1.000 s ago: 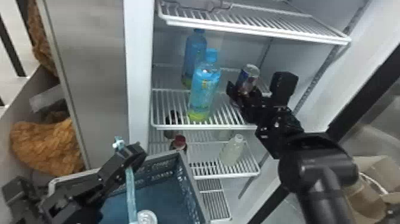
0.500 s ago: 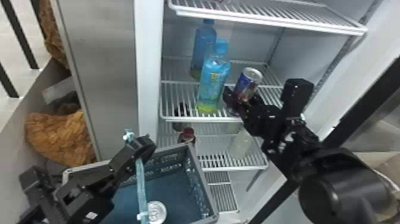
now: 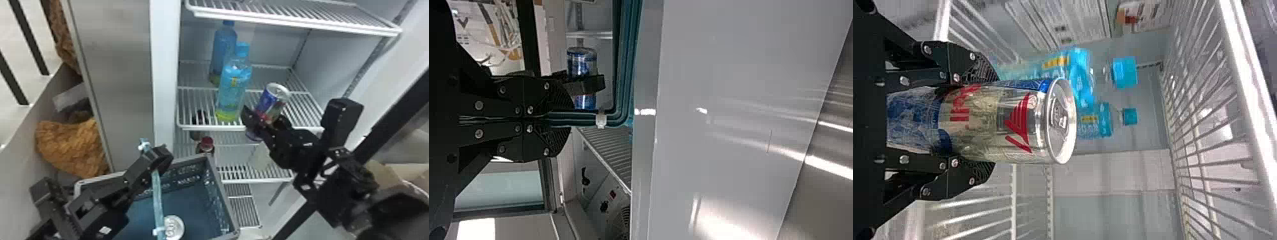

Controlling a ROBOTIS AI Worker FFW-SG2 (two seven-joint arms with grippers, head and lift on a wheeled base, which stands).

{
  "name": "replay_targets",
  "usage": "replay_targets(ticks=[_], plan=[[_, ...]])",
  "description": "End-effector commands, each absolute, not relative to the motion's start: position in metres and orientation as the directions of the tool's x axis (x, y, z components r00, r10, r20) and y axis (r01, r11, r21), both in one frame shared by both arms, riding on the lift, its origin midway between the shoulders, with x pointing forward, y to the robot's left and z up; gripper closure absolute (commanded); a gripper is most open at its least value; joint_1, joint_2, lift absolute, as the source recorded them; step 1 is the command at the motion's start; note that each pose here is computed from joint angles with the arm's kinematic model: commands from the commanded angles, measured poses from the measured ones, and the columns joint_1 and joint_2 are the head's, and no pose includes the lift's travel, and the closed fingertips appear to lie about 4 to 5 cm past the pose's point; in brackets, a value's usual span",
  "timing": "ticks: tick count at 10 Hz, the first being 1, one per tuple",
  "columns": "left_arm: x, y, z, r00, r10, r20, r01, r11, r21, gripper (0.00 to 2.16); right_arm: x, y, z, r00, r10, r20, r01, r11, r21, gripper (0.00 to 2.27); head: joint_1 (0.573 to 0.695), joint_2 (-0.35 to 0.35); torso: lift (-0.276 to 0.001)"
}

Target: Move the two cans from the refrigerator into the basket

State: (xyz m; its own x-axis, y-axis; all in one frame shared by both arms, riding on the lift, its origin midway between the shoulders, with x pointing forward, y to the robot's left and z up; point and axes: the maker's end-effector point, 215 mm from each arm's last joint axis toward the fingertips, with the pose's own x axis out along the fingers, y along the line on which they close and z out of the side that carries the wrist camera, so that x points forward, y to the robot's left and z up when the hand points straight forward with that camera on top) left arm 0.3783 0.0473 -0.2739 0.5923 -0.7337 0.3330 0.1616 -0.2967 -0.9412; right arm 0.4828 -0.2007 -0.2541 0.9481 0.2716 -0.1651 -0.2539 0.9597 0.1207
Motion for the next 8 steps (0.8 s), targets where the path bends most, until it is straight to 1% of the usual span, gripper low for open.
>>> replay_targets(ticks=[1,4,8], plan=[[0.379,0.046,-0.273,0.591,-0.734,0.336,0.163,-0.298,-0.940,1.20,0.461,-0.173,-0.252,0.926,0.338,-0.171,-0.311,0.936,0.163,1.28,0.695,-0.204,-0.035],[0.379,0.047,-0.273,0.593,-0.732,0.335,0.164,-0.298,-0.940,1.20,0.427,-0.126,-0.253,0.876,0.446,-0.184,-0.398,0.883,0.248,1.28,0.695,-0.145,-0.035],[0.380,0.047,-0.272,0.594,-0.730,0.337,0.165,-0.299,-0.940,1.20,0.392,-0.074,-0.279,0.790,0.562,-0.244,-0.472,0.813,0.342,1.28,0.695,-0.072,-0.035]])
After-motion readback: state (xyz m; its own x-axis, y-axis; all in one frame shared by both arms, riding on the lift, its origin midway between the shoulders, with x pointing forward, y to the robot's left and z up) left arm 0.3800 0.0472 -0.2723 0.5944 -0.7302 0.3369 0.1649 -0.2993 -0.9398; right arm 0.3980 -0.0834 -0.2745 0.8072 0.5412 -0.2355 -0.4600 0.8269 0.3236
